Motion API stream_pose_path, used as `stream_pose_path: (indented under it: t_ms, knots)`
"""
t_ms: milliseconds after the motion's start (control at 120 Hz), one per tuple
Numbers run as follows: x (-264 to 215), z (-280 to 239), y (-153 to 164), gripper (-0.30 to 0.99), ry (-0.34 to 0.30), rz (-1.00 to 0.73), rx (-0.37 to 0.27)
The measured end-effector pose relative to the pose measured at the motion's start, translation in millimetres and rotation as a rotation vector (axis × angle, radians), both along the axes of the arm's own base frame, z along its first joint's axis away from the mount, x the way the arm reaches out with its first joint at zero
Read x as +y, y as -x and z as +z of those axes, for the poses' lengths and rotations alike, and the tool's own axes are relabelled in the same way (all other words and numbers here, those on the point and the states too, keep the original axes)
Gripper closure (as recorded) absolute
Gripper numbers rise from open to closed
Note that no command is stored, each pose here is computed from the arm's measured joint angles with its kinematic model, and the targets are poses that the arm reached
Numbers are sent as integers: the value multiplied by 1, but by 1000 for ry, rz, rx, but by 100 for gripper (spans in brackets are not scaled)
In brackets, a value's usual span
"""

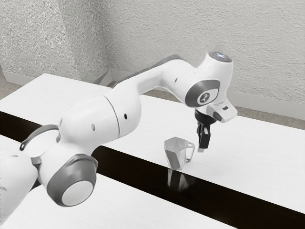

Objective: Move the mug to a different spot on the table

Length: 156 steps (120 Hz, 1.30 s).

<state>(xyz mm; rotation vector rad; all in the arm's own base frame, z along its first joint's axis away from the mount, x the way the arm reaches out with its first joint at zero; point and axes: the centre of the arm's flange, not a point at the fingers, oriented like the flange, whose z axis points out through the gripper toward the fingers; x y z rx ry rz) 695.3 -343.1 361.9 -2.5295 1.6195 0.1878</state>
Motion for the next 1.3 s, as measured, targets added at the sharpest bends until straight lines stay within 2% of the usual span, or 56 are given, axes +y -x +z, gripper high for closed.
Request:
stream_pose_path:
  t_ms: [200,1033,1300]
  knots:
    - [6,-28,-3,0,-15,14,37]
    - [30,-80,-16,0,-51,59,60]
    - [31,-80,-17,19,-52,62,57]
